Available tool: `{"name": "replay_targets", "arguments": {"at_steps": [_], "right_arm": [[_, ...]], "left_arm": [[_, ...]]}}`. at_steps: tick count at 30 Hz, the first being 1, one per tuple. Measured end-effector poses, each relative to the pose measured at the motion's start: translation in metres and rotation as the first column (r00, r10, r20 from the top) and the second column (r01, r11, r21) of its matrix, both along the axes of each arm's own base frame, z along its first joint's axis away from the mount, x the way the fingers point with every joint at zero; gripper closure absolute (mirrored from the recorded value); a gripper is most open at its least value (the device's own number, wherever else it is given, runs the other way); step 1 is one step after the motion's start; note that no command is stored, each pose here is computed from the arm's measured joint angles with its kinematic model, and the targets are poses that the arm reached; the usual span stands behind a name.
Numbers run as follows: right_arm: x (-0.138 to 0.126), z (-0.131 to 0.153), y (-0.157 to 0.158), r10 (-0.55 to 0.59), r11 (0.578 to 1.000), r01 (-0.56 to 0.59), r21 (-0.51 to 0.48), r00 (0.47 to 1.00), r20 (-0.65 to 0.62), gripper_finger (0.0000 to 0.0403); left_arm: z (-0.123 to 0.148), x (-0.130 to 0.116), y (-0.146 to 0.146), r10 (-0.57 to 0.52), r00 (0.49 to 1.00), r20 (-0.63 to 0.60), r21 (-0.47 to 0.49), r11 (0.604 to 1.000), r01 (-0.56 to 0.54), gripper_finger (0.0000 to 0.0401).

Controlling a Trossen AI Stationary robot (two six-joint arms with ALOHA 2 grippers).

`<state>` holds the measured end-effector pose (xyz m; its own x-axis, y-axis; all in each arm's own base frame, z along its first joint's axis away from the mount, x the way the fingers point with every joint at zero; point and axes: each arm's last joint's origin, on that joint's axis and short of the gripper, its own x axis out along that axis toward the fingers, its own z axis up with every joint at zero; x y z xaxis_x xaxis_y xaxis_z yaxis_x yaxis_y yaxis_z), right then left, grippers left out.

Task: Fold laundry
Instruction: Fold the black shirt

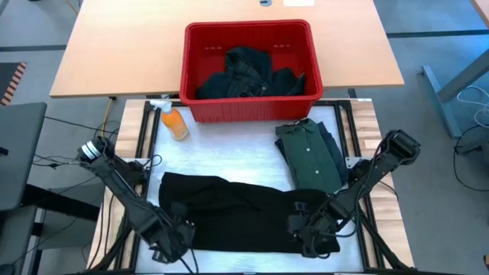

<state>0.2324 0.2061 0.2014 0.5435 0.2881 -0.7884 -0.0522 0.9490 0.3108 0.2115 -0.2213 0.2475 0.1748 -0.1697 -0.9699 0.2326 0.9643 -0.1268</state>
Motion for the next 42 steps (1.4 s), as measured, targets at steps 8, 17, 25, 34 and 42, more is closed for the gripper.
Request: {"name": "replay_targets", "arguments": {"at_steps": [8, 17, 25, 34, 42], "right_arm": [[0.004, 0.006, 0.006, 0.026, 0.998, -0.031, 0.048, 0.996, 0.085, 0.0275], [0.005, 0.009, 0.010, 0.030, 0.996, -0.039, 0.076, 0.992, 0.119, 0.0275], [0.012, 0.012, 0.006, 0.064, 0.998, -0.067, 0.010, 0.977, 0.204, 0.0275], [0.030, 0.010, -0.025, -0.043, 0.996, 0.058, -0.075, 0.981, 0.191, 0.0275], [0.034, 0.025, -0.065, -0.119, 0.988, 0.131, -0.083, 0.983, 0.141, 0.0275]], "left_arm": [[-0.012, 0.023, 0.009, 0.073, 0.995, 0.062, -0.021, 0.997, -0.072, 0.0401], [-0.029, 0.016, 0.021, 0.078, 0.994, -0.080, -0.008, 0.997, -0.079, 0.0342], [-0.026, 0.012, 0.015, 0.022, 0.995, -0.095, -0.073, 0.997, -0.029, 0.0285], [-0.006, -0.015, 0.044, 0.198, 0.980, -0.028, 0.256, 0.949, -0.184, 0.0286], [0.004, 0.025, 0.105, 0.275, 0.931, 0.241, 0.206, 0.923, -0.326, 0.0287]]}}
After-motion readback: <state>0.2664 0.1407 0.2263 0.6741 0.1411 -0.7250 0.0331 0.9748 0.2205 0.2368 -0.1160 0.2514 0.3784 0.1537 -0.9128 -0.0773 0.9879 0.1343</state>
